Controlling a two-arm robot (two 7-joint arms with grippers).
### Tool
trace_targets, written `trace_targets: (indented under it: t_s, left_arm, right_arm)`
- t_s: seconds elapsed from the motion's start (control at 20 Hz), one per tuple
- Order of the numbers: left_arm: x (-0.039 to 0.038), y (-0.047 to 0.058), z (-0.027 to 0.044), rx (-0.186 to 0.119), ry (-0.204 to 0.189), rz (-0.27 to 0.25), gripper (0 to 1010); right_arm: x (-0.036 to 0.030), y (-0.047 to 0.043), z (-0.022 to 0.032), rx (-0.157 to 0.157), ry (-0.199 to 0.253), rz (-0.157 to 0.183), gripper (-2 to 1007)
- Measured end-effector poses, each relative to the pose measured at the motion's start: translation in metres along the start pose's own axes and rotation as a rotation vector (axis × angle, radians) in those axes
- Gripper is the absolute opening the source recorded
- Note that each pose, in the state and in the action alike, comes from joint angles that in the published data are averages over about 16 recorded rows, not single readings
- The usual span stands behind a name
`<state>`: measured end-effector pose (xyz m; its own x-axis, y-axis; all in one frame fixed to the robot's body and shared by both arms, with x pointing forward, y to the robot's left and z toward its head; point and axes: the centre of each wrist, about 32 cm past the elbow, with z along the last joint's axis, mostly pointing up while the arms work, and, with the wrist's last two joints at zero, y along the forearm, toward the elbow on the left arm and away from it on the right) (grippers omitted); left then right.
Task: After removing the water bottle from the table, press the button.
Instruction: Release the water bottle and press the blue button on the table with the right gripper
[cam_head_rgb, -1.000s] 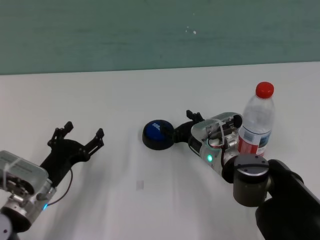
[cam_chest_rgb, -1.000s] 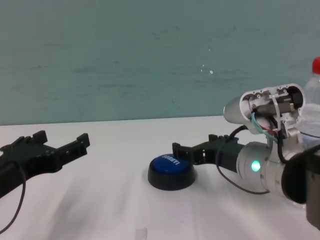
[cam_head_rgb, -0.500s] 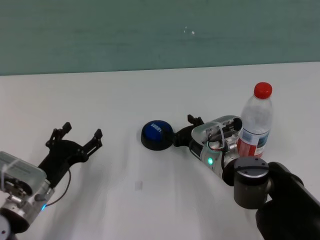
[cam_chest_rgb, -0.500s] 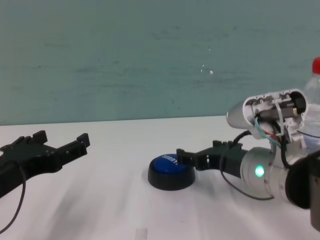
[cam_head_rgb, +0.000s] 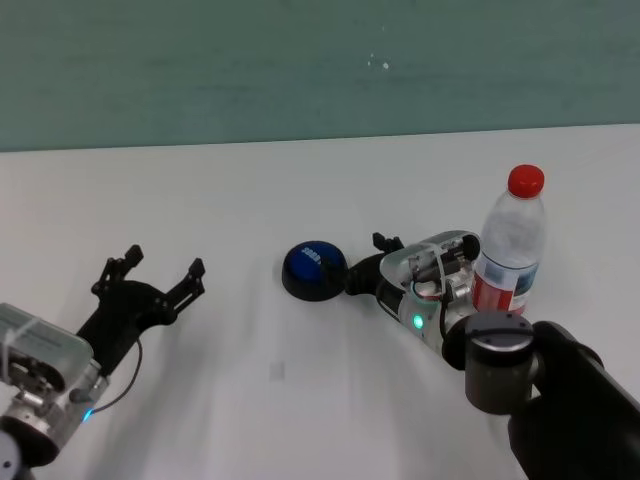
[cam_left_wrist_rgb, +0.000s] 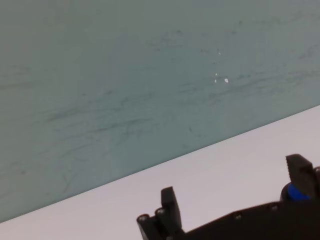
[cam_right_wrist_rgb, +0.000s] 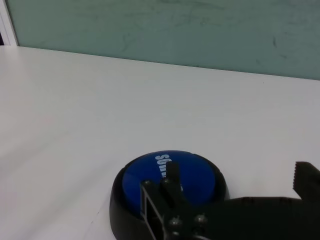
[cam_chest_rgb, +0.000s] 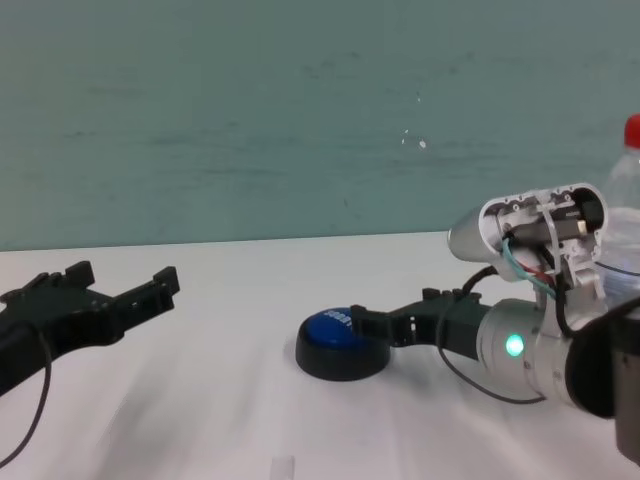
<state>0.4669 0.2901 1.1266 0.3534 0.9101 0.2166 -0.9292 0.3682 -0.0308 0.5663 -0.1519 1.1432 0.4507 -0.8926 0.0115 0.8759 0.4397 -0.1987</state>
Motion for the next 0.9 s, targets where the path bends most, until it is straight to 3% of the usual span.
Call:
trace_targets:
  t_s: [0.9]
  left_arm:
    - [0.0000,0.0000,0.0000,0.000,0.000,0.000,1003]
  right_arm:
    - [0.0012,0.0026,-0.0014,-0.020,-0.002,0.007,1000]
